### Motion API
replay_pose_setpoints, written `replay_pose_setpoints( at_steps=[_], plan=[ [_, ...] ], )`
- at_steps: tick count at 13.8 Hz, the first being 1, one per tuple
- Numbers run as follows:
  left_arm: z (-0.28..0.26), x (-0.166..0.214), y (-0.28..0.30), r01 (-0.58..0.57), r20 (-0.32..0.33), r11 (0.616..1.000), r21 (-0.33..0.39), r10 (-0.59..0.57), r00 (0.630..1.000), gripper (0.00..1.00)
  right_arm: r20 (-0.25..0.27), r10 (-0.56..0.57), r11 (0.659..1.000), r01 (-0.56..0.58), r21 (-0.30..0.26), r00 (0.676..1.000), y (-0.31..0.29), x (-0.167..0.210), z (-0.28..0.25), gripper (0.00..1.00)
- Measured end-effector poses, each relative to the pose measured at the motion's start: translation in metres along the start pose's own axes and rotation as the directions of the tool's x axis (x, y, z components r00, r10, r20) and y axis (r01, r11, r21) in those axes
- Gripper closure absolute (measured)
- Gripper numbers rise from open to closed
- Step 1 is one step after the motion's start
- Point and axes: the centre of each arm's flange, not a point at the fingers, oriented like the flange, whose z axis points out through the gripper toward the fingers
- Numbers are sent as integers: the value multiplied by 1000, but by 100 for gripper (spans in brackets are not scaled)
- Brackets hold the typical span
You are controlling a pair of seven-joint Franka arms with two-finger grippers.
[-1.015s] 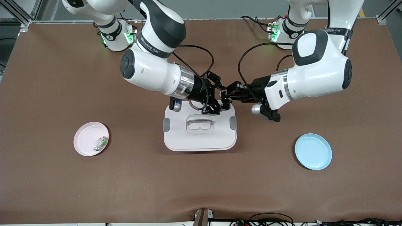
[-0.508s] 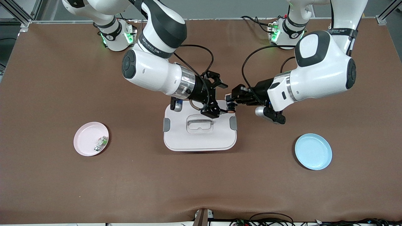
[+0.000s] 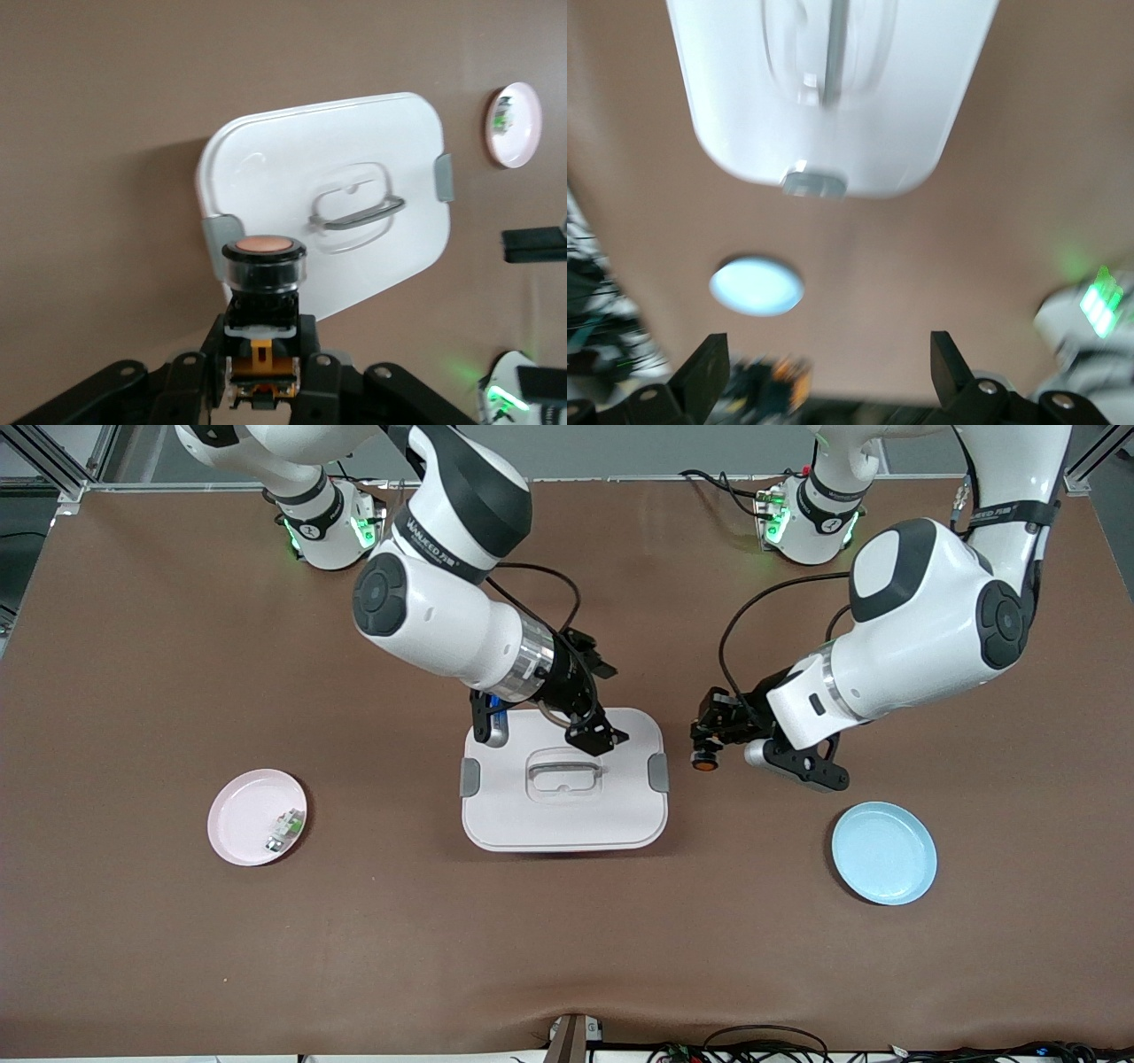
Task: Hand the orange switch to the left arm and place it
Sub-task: 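Open the right gripper and withdraw while the left gripper carries the switch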
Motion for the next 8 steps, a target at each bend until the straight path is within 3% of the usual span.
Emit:
replay_pose_setpoints(
  at_steps=[3, 6, 8],
  plan=[
    [-6, -4, -39, -91, 79, 992, 88, 84, 993, 66, -75, -249, 964, 239, -115, 966, 13, 6, -5, 0],
    [-14, -8, -80, -177, 147, 969, 171, 153, 977, 66, -119, -492, 860, 461, -219, 862, 22, 17, -27, 0],
    [-11, -13, -110, -263, 204, 939, 221, 219, 954, 66, -83, -588, 782, 539, -313, 805, 25, 42, -47, 0]
  ],
)
